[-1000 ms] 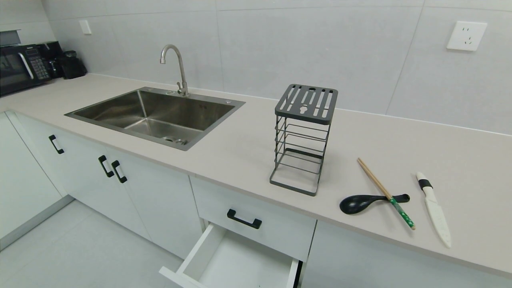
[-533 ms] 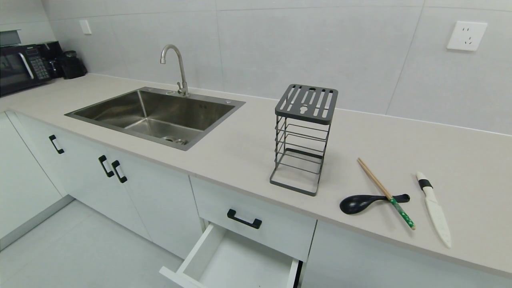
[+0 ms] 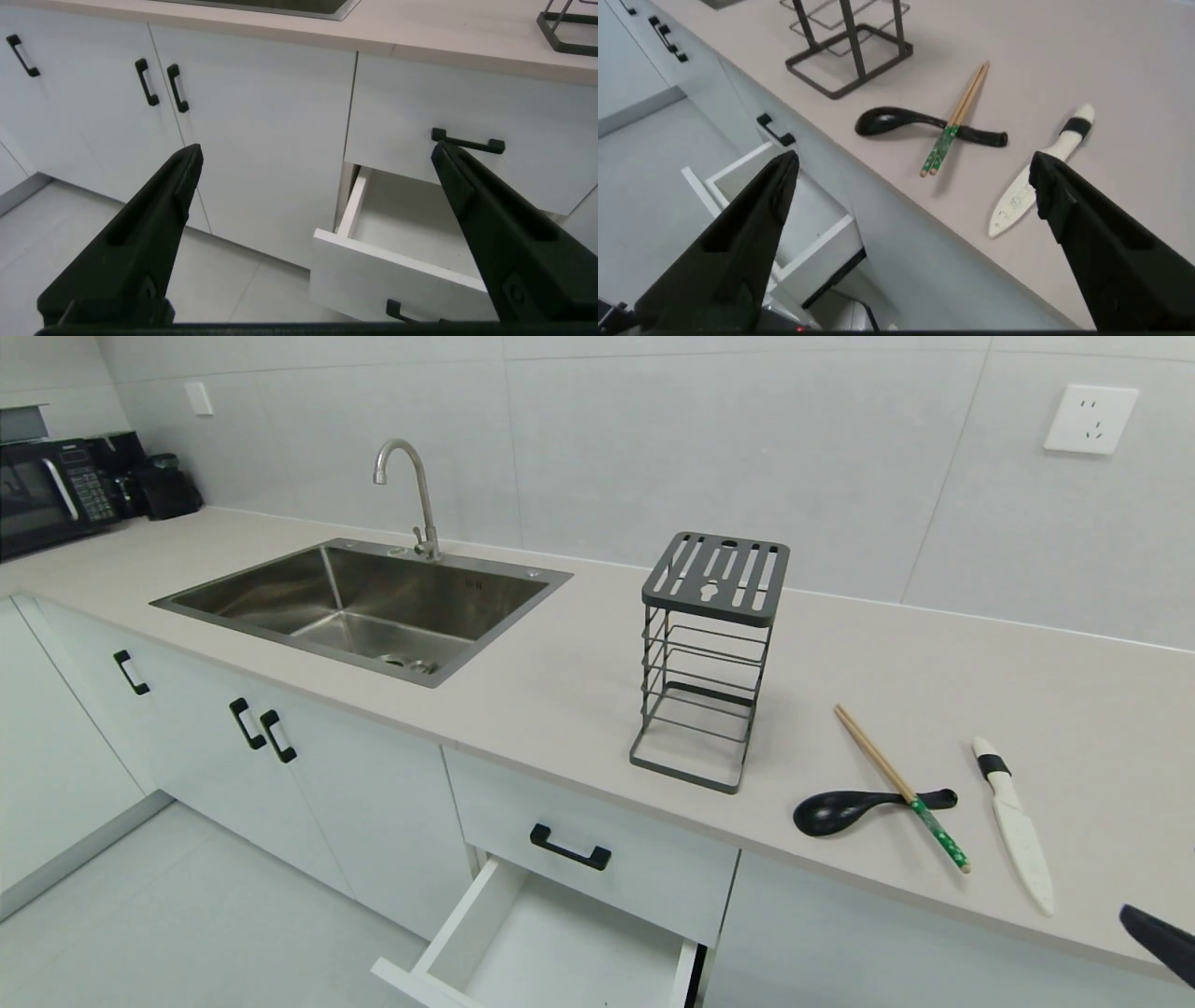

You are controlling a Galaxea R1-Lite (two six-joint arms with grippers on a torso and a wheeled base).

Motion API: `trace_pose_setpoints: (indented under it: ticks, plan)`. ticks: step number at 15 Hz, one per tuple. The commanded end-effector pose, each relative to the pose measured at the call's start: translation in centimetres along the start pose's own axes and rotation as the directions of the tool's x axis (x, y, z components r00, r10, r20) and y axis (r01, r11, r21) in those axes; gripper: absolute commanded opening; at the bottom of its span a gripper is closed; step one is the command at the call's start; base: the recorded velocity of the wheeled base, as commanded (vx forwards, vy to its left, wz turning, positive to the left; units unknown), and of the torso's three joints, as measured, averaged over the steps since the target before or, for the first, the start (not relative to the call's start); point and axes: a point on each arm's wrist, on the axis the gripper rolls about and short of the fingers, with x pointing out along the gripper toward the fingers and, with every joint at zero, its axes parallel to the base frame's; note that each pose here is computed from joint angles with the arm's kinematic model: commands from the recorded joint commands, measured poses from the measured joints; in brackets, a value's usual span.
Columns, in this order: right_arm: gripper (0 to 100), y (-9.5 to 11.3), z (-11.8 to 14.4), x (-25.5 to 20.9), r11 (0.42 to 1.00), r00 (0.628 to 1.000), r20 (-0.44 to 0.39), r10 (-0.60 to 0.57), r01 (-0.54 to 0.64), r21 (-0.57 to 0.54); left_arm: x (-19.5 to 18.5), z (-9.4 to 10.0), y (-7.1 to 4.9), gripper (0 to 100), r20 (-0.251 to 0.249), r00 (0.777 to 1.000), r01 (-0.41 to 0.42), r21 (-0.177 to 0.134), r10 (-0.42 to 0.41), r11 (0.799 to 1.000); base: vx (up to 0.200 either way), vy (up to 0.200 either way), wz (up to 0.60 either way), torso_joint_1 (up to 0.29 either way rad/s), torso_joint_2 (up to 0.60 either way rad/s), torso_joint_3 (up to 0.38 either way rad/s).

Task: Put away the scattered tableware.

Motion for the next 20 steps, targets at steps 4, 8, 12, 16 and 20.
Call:
trace_pose_setpoints:
  ticks: [4, 8, 12, 16, 20]
  plan:
    - [100, -1.1, 0.4, 3.9, 0.999, 0.989, -0.149, 0.004, -0.009, -0.032, 0.0, 0.0, 0.0, 100, -0.001, 1.0, 0.0, 0.0, 0.0, 1.0, 0.0, 0.0, 0.0, 0.0, 0.0, 0.0]
    - [100, -2.0, 0.1, 7.2, 0.997, 0.968, -0.252, 0.009, -0.027, -0.068, 0.0, 0.0, 0.0, 100, -0.001, 1.0, 0.0, 0.0, 0.0, 1.0, 0.0, 0.0, 0.0, 0.0, 0.0, 0.0]
    - [100, -2.6, 0.2, 10.0, 0.998, 0.954, -0.3, 0.019, -0.035, -0.047, 0.0, 0.0, 0.0, 100, -0.001, 1.0, 0.0, 0.0, 0.0, 1.0, 0.0, 0.0, 0.0, 0.0, 0.0, 0.0]
    - [100, -2.0, 0.9, 13.0, 0.998, 0.936, -0.352, -0.001, 0.025, 0.062, 0.0, 0.0, 0.0, 100, -0.001, 1.0, 0.0, 0.0, 0.0, 1.0, 0.0, 0.0, 0.0, 0.0, 0.0, 0.0]
    - [100, -1.3, 1.1, 15.7, 0.989, 0.916, -0.396, -0.069, 0.114, 0.091, 0.0, 0.0, 0.0, 100, -0.001, 1.0, 0.0, 0.0, 0.0, 1.0, 0.0, 0.0, 0.0, 0.0, 0.0, 0.0]
